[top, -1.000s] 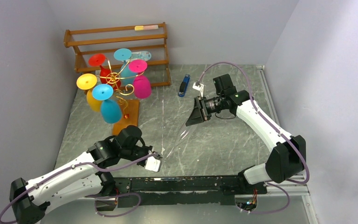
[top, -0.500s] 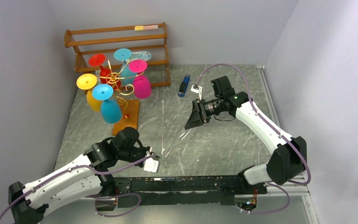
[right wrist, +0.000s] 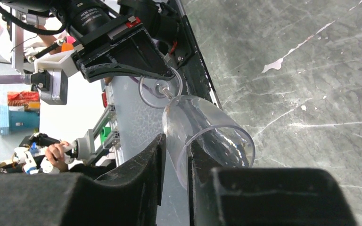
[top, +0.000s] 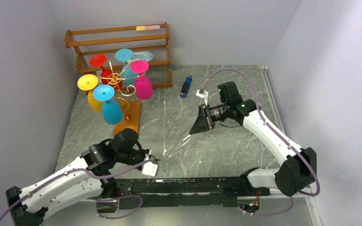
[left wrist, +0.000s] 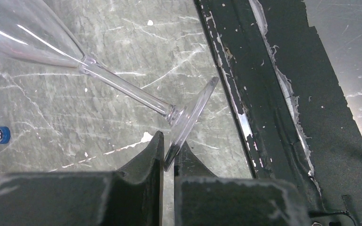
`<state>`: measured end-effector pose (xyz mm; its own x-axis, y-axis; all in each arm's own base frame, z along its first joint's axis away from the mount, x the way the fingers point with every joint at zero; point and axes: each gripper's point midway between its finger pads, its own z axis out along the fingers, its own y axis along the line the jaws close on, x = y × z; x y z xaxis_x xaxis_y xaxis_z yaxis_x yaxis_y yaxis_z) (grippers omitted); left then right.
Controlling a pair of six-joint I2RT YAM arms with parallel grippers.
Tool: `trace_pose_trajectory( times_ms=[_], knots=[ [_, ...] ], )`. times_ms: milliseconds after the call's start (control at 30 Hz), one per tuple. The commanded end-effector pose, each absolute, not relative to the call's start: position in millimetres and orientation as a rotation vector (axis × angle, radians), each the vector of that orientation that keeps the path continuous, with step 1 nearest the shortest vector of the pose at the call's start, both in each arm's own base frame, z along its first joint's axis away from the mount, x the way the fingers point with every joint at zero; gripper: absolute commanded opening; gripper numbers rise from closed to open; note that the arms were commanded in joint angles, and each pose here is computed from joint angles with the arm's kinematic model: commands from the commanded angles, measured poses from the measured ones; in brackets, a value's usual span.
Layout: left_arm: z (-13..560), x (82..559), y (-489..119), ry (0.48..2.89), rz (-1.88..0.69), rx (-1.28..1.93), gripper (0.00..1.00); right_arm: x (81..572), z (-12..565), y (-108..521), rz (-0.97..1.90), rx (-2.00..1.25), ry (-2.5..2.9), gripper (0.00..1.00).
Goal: Take the wine glass off the wine glass rack
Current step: Place the wine glass at the center of the board.
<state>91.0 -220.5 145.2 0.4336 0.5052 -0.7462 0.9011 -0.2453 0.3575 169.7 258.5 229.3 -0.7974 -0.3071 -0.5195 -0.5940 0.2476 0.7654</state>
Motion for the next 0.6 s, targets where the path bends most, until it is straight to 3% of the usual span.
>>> trace_pose_trajectory(
  times_ms=[0, 167, 333, 567],
  knots=[
    [225.1, 151.5, -250.3, 1.022, -0.409, 1.614, 0.05, 111.6, 251.5, 262.6, 1.884, -0.916, 2.272, 0.17],
    [222.1, 153.5, -253.3, 1.033, -0.418, 1.606, 0.05, 112.9, 250.1, 265.1, 1.88, -0.927, 2.273, 0.0],
    [223.3, 153.9, -253.5, 1.044, -0.427, 1.585, 0.07, 123.4, 253.2, 269.5, 1.821, -0.908, 2.252, 0.0],
    [223.5, 149.3, -253.6, 1.049, -0.464, 1.552, 0.36, 137.7, 251.3, 273.4, 1.724, -0.869, 2.248, 0.0]
  ],
)
